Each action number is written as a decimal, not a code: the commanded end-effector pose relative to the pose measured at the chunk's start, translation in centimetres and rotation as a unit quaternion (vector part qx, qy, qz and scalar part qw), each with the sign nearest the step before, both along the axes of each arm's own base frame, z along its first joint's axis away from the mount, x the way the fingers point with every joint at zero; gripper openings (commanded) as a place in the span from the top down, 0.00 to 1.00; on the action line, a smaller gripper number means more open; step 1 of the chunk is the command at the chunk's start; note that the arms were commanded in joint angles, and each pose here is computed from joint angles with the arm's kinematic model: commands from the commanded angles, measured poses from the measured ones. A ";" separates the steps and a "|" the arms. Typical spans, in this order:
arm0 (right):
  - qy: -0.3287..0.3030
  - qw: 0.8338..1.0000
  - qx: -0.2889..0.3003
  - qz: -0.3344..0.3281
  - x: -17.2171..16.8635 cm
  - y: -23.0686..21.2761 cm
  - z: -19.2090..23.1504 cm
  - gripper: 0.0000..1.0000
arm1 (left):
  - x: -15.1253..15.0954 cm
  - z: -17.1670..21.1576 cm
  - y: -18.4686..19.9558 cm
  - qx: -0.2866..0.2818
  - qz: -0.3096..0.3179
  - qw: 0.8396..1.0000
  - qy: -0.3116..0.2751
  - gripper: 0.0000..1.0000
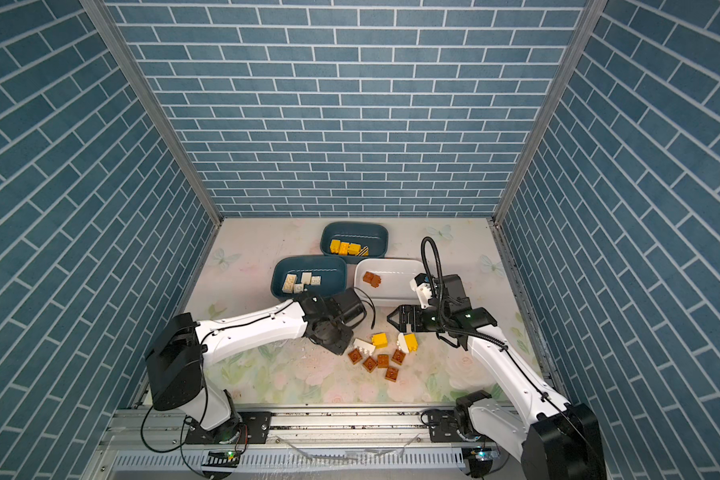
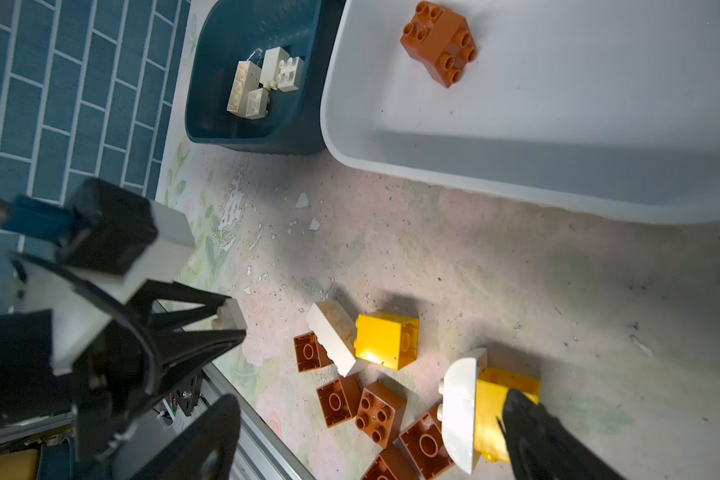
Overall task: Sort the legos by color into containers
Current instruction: 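Carry the white 2x2 brick with the left gripper into the nearer teal tub, release, then return the left gripper to the brick pile, then lower the left gripper into the pile and grasp a brown brick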
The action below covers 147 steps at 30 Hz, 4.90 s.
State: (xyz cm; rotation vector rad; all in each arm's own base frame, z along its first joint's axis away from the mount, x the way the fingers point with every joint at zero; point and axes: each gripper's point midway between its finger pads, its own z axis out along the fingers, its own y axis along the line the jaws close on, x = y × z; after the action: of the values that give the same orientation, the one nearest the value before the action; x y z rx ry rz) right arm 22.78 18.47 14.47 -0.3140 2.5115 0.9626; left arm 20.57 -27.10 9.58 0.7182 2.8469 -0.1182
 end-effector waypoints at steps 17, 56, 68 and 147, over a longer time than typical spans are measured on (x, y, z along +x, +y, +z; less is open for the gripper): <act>-0.060 0.998 0.016 0.008 2.6 1.1 3.4 0.02 | 23.3 1.4 6.0 0.010 0.098 0.988 -0.118 0.69; -0.040 0.999 0.000 0.006 2.3 0.7 2.5 0.02 | 5.6 2.4 -1.8 -0.111 0.094 0.989 -0.009 0.30; 0.000 1.000 0.009 0.018 1.0 1.0 0.8 0.02 | -2.1 -2.4 -3.0 -0.087 0.150 0.983 0.060 0.33; 0.045 0.997 0.021 0.050 0.3 1.9 -0.8 0.02 | -4.0 -6.7 -1.1 -0.007 0.193 0.979 0.064 0.46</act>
State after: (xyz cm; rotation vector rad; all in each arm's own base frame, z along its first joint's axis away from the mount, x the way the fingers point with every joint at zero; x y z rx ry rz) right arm 23.00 20.08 13.46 -0.3691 2.5807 1.0724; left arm 16.09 -27.47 2.35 0.1643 3.0516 -0.0890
